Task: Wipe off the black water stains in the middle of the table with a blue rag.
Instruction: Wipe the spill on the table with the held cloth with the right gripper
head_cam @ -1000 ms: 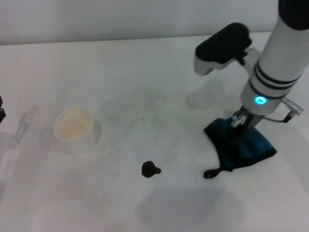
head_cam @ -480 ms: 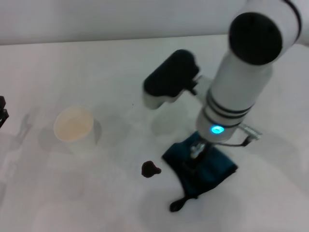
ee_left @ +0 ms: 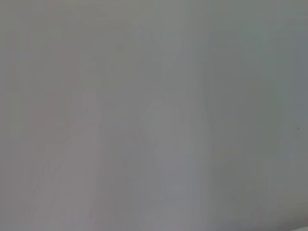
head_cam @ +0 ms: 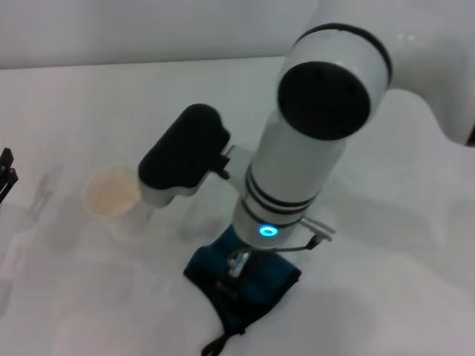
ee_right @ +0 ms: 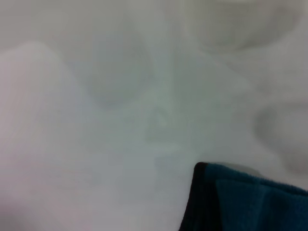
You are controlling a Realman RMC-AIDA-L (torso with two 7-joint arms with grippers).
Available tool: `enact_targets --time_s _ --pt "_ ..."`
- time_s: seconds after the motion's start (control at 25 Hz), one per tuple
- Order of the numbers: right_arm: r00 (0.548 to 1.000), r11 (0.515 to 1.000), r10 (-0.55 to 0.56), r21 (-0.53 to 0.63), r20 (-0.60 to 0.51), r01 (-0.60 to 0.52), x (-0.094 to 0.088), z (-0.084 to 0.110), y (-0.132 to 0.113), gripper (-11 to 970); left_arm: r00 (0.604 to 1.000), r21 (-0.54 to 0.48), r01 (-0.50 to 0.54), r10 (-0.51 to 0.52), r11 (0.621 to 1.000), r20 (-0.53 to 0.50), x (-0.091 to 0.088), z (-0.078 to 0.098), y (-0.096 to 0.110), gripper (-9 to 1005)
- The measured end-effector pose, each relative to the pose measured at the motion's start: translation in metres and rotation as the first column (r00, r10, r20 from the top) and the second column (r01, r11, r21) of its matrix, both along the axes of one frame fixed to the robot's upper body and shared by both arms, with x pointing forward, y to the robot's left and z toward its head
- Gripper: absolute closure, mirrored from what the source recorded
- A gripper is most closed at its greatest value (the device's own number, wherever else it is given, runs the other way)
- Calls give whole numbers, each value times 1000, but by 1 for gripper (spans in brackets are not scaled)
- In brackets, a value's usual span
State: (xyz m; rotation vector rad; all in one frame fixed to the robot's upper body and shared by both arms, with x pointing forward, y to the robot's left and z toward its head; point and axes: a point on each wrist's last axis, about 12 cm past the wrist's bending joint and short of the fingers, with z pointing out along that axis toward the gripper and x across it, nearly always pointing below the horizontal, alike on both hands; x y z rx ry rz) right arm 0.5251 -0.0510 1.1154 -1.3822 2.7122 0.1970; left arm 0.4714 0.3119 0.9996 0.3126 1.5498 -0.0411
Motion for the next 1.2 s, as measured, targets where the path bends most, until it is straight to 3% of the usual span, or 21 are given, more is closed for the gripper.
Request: enact_targets --time_s 0.28,0.84,1.2 --pt "999 999 33 -8 9 -32 4 -5 13 888 1000 0 0 0 1000 0 0 0 0 120" --pt "996 995 -25 -97 88 34 36 0 1 892 1000 0 -1 1 1000 -1 -1 0 0 121" --pt "998 998 4 -60 56 0 25 -2 8 892 1000 -2 0 0 1000 -1 -1 0 -1 121"
